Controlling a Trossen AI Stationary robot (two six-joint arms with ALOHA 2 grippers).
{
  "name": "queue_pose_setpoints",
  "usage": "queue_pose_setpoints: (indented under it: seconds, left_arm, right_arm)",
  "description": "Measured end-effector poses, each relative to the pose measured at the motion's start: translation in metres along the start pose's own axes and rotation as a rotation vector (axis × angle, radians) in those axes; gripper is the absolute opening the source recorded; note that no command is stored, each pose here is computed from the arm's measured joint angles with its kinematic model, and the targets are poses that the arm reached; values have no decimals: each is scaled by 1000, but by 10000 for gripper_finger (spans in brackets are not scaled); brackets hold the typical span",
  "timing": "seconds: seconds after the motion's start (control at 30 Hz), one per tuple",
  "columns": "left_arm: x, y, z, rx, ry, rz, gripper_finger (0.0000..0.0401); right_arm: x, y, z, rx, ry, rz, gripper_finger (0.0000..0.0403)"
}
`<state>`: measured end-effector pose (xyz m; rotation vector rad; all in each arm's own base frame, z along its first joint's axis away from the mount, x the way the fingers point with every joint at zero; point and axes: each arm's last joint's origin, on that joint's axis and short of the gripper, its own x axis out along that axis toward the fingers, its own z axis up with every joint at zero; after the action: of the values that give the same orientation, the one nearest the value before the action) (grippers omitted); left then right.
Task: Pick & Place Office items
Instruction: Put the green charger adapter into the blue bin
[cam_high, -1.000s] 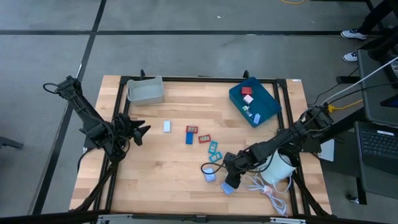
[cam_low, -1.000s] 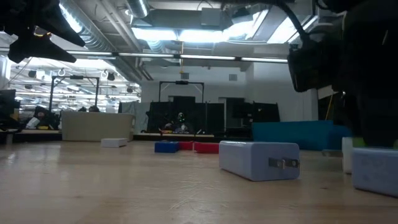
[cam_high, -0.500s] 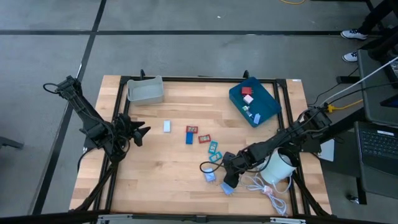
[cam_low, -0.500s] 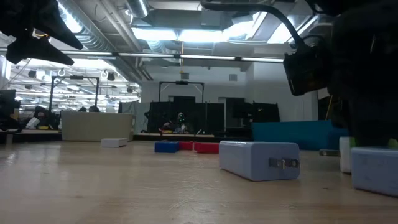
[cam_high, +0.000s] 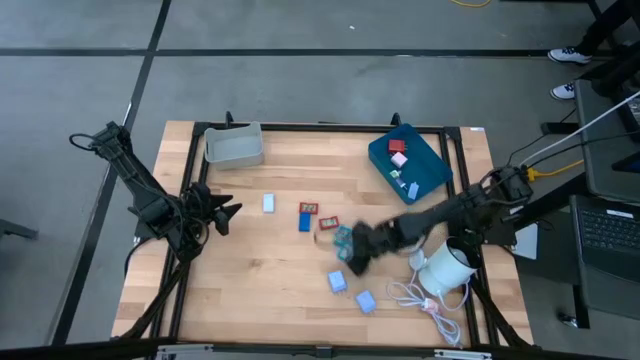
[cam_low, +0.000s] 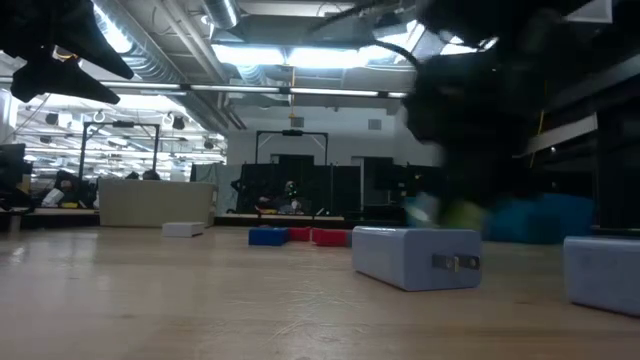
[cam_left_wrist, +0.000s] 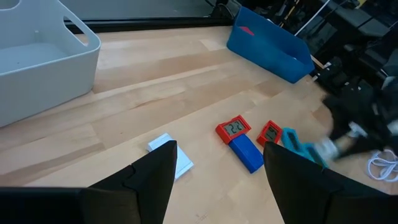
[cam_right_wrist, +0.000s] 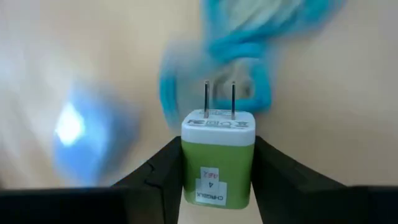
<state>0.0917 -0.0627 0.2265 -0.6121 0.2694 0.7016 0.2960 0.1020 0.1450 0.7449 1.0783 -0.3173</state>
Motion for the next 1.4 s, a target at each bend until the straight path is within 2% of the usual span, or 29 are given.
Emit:
queue_pose_setpoints:
  seconds: [0.2, 0.27, 0.43, 0.5, 0.57, 0.73, 0.9, 1.0, 1.1, 1.4]
  left_arm:
    - [0, 0, 0, 0, -2, -1, 235]
    - [0, 0, 0, 0, -2, -1, 235]
    - [0, 0, 0, 0, -3, -1, 235]
    - [0, 0, 0, 0, -3, -1, 235]
    - [0, 0, 0, 1, -4, -1, 235]
    - [0, 0, 1, 2, -23, -5, 235]
    - [0, 0, 1, 2, -38, -8, 235]
    - [0, 0, 1, 2, -38, -8, 235]
    - [0, 0, 1, 2, -38, -8, 235]
    - [0, 0, 1, -9, -38, -8, 235]
  right_arm:
    - [-41, -7, 48, 82, -273, 96, 148]
    - [-56, -15, 65, 104, -364, 95, 148]
    - [-87, -34, 86, 107, -455, 90, 147]
    - [-97, -46, 92, 125, -487, 23, 147]
    - [-103, -62, 93, 169, -493, -97, 147]
    - [-109, -95, 87, 239, -377, -326, 147]
    - [-114, -122, 85, 378, -330, -510, 147]
    - [-117, -134, 88, 437, -325, -564, 147]
    - [-119, -144, 92, 455, -307, -580, 147]
    - [-128, -173, 96, 539, -288, -724, 147]
